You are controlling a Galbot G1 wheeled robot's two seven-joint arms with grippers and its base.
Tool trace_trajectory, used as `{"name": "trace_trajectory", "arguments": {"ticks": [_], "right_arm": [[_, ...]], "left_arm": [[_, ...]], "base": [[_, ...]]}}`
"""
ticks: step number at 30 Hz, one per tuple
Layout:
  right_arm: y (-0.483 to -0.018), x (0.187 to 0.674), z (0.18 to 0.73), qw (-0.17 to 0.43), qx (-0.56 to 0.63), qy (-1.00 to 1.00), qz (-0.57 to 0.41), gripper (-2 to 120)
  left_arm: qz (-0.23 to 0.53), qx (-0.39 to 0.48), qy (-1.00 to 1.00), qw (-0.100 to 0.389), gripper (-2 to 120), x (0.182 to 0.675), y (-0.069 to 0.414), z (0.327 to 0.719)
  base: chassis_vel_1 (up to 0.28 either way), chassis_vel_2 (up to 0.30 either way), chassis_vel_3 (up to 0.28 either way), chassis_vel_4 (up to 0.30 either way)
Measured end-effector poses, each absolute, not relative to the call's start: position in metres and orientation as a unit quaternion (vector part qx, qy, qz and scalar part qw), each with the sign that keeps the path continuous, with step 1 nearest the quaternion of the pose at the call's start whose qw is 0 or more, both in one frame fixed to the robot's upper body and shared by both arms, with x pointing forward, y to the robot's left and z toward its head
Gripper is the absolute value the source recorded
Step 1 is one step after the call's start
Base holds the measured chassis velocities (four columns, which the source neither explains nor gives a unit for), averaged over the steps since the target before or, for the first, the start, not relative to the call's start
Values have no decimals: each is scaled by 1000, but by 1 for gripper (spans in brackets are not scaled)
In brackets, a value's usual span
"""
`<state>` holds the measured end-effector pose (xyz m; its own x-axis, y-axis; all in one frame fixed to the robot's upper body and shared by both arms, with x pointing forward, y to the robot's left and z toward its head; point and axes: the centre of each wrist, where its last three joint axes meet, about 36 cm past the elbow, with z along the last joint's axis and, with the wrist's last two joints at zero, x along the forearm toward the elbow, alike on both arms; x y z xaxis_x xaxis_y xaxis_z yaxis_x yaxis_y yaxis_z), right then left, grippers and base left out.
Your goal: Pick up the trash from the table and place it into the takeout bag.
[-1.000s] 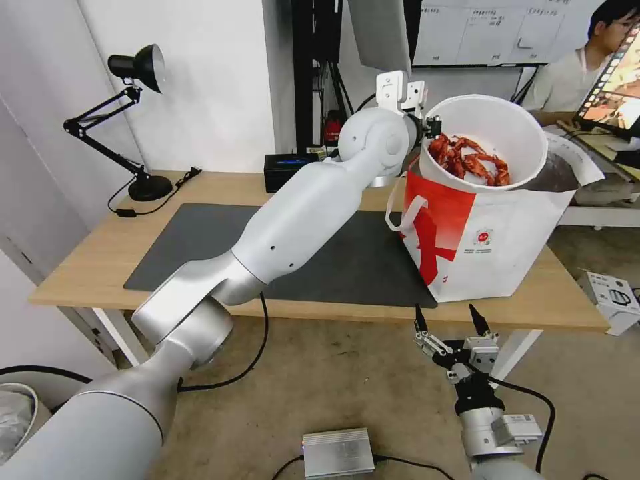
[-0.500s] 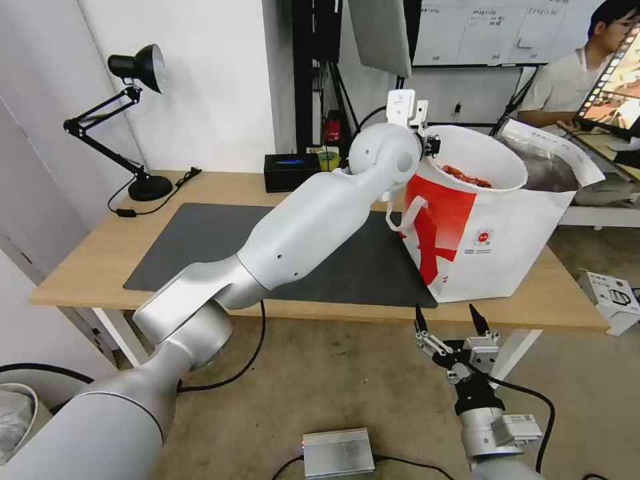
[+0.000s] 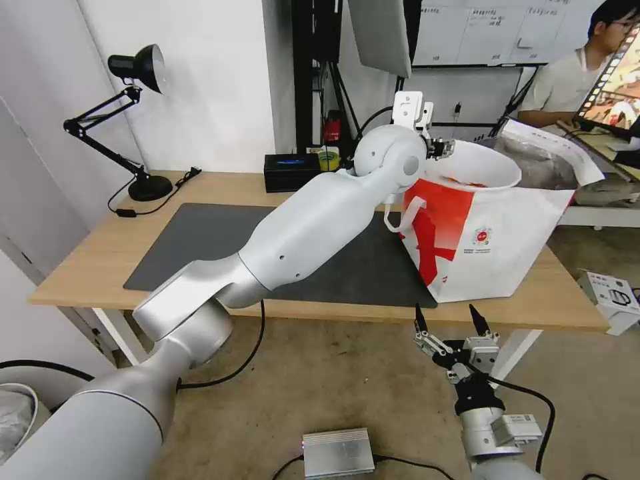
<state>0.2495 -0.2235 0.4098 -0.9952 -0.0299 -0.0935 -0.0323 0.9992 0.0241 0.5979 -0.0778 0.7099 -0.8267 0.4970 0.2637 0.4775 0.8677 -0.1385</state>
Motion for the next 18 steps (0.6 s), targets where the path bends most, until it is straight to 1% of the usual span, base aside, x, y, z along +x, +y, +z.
{"name": "trace_trajectory", "arguments": {"ticks": [1, 2, 4, 18], "right_arm": [[-223, 250, 410, 47, -16, 999, 13, 100], [-223, 250, 410, 47, -16, 999, 13, 100], [-223, 250, 410, 47, -16, 999, 13, 100], [-223, 250, 410, 47, -16, 999, 13, 100]], "left_arm": [[33, -255, -955, 147, 92, 598, -78, 710], [32, -256, -955, 146, 99, 597, -79, 710], [30, -258, -955, 145, 100, 595, -80, 711], [26, -256, -955, 148, 100, 592, -80, 710]], "base": [[0, 0, 0, 0], [0, 0, 0, 0], [0, 0, 0, 0], [0, 0, 0, 0]]}}
